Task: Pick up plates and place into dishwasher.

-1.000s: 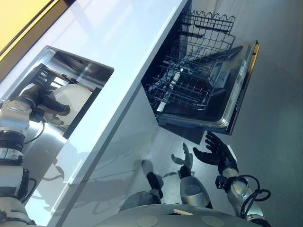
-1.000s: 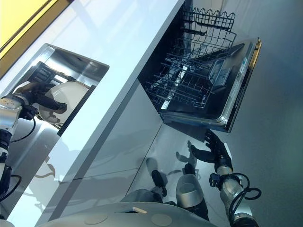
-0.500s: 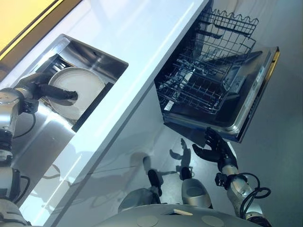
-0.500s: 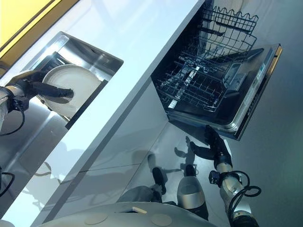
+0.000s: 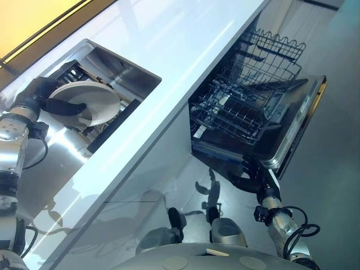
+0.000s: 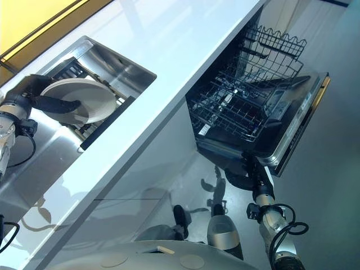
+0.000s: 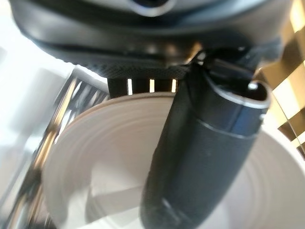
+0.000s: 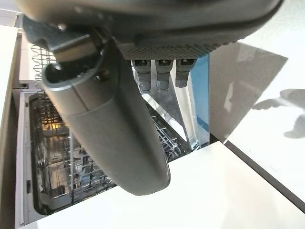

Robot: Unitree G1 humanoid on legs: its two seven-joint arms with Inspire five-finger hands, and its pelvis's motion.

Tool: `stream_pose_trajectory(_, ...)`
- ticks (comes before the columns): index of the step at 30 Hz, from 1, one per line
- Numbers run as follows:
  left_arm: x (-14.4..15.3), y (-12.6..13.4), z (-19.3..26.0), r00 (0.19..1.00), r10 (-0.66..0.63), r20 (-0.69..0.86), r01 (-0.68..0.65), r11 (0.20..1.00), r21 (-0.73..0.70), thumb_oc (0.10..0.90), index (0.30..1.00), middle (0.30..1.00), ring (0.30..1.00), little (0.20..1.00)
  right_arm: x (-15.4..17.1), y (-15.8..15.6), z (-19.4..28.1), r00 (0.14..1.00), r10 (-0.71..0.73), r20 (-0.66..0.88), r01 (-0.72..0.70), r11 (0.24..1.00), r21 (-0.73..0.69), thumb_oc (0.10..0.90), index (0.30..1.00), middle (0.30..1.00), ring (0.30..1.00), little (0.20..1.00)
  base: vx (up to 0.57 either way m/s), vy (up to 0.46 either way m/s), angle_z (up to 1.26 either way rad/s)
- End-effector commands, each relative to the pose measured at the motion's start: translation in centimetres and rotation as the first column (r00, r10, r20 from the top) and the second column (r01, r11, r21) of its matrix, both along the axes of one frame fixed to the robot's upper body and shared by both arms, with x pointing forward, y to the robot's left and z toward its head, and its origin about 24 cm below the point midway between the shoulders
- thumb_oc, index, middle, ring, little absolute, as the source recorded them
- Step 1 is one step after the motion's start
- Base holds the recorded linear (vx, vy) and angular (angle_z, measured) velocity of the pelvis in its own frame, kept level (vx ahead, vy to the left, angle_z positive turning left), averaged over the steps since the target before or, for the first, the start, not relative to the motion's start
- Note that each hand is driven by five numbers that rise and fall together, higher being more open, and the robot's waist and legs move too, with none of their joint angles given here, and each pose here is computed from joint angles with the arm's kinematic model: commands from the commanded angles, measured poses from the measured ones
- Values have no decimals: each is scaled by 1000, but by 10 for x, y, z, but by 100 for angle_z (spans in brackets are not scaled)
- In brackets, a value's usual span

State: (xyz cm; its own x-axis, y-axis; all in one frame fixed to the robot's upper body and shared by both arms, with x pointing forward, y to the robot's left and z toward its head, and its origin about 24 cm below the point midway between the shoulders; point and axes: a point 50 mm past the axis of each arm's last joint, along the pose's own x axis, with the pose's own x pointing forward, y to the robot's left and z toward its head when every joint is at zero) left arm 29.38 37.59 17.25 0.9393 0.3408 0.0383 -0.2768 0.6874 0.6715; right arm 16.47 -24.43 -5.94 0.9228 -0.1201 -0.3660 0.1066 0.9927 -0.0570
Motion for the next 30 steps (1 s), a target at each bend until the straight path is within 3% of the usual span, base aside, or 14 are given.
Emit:
stream_pose_trajectory(1,-19,11,88,921,57,384,-171,948,268,100,300,300,300,200,18,17,26,978,84,190,-88,996,13,800,900,900,900,900,-46,-9,14)
stream_pose_trajectory(12,-38,-30,108,738,-107,667,-230,889,397,100,300,300,300,200,15,33,21,974,138,177,-148,988,45,800,900,900,900,900,-39,-13,5)
stream_pose_trajectory(25,-43,-68,117,593,-244,767,-158,899,408,100,300,300,300,200,24,42,37,952,160,260,-173,984,29,800,900,900,900,900,-41,-8,0)
stream_pose_trajectory(30,-51,-79,130,490,-305,817,-174,884,434,100,300,300,300,200,22,44,34,954,167,248,-182,983,39,800,900,900,900,900,-7,-2,0)
